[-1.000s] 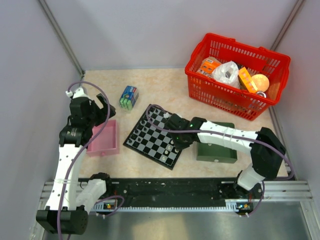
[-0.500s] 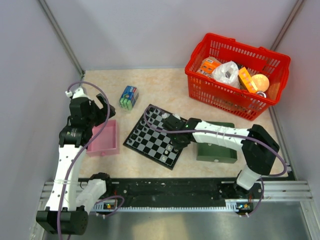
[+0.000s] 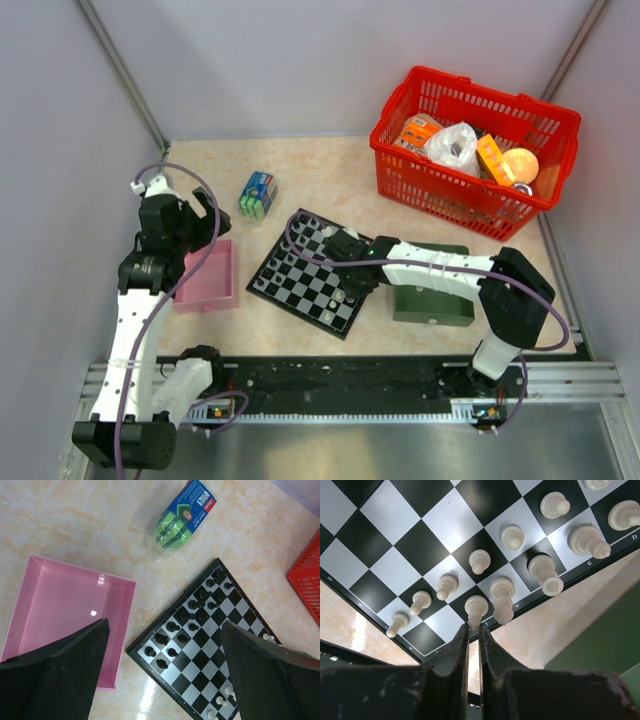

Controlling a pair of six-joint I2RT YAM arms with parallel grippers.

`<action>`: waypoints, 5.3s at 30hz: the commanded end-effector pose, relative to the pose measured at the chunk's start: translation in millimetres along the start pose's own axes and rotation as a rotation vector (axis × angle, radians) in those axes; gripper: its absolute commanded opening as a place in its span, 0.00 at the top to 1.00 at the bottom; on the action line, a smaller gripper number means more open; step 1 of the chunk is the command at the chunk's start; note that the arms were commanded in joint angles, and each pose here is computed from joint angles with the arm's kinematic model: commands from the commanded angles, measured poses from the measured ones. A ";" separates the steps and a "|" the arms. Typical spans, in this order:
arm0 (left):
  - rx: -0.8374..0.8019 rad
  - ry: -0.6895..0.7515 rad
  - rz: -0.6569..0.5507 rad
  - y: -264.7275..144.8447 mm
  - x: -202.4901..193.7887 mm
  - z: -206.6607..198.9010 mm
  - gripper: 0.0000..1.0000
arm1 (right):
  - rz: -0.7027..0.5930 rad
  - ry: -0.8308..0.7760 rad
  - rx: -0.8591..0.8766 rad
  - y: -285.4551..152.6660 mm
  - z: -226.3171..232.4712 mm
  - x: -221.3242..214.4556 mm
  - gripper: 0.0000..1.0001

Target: Set up the chess pieces on the board

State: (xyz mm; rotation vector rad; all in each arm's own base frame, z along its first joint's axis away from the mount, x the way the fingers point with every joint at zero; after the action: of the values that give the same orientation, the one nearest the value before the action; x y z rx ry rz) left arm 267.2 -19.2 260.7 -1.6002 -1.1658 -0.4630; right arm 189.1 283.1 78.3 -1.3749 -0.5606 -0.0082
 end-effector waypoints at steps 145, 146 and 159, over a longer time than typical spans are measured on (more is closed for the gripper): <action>-0.021 -0.014 -0.022 4.2 7.3 -5.1 0.01 | -0.104 0.654 -0.338 -12.7 -243.5 -38.1 0.79; -0.021 -0.014 -0.021 4.6 7.1 -5.0 0.01 | -0.105 0.654 -0.339 -13.0 -243.7 -37.9 0.80; -0.025 -0.015 -0.020 4.8 6.8 -5.8 0.01 | -0.137 0.641 -0.297 -23.4 -238.6 -27.9 0.94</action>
State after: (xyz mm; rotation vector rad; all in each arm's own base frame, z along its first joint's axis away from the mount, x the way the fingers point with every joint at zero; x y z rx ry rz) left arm 268.8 -20.2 257.0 -1.6074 -1.1535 -0.4523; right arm 235.6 47.6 52.5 -1.5538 -0.0646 -0.6021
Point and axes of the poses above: each gripper's point midway between its finger pads, its own y axis out along the fingers, its own z axis along the line the jaws close on, x = y × z, the point moved 2 cm from there along -y, back along the fingers, and after that the axes turned 3 degrees about y, right-handed, at the moved point
